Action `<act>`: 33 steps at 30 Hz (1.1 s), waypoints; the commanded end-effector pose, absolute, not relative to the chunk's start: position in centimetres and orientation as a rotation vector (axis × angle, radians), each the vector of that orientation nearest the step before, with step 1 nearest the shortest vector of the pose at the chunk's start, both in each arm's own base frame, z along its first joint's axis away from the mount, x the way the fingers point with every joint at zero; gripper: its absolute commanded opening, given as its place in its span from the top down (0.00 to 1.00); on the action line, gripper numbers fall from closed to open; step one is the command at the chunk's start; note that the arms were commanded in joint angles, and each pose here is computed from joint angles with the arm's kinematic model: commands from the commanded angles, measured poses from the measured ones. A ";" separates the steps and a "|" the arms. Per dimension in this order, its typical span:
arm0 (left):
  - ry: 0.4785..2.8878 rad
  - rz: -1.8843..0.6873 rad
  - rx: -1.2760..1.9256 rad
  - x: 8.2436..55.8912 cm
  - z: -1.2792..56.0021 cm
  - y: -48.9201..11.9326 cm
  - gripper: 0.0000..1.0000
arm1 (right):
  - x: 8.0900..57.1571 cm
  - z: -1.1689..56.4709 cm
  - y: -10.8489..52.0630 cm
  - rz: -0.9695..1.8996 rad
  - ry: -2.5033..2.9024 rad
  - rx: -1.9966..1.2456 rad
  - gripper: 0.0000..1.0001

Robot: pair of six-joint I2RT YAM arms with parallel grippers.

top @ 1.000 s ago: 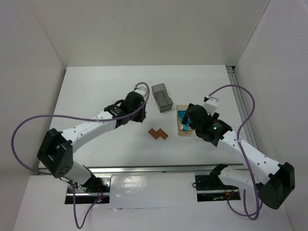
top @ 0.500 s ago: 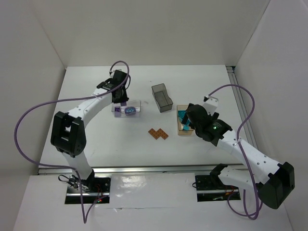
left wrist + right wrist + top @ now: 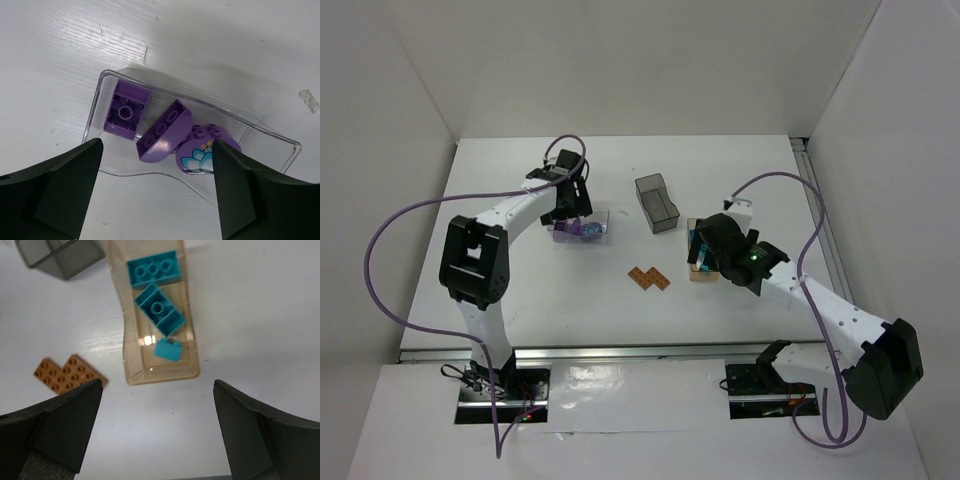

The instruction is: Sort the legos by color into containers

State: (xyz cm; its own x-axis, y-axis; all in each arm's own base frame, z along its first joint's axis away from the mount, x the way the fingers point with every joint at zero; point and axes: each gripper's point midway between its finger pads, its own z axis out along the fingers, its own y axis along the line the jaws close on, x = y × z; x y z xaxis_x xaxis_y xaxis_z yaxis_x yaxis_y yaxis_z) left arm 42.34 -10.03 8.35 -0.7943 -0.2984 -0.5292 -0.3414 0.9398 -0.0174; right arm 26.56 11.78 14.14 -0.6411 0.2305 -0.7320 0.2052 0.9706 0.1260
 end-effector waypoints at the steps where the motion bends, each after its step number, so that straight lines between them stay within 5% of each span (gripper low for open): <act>1: 2.485 0.077 -0.479 43.1 11.2 -10.1 0.04 | 27.2 16.0 16.4 0.220 2.263 0.074 0.01; 10: 2.266 -0.151 -0.360 38.9 23.3 -12.9 0.04 | 25.1 11.1 24.0 0.256 2.343 -0.481 0.07; 14: 2.214 -0.264 -0.329 36.3 26.0 -13.7 0.04 | 25.6 7.6 23.8 0.135 2.416 -0.538 0.20; 24: 2.218 -0.307 -0.312 33.6 25.9 -14.0 0.04 | 26.4 3.9 24.7 0.120 2.427 -0.665 0.15; 33: 2.227 -0.306 -0.323 33.2 25.4 -13.9 0.04 | 28.6 2.2 24.2 0.280 2.440 -0.632 0.37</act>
State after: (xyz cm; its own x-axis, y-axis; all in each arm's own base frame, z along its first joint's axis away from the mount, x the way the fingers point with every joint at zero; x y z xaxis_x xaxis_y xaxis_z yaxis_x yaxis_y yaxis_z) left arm 33.51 -13.69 25.09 -0.6191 -0.3212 -0.7167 -0.1327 0.9422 -0.3076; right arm 27.31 23.22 2.18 -0.7328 -0.3890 -0.5582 -0.4687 0.8833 -0.0003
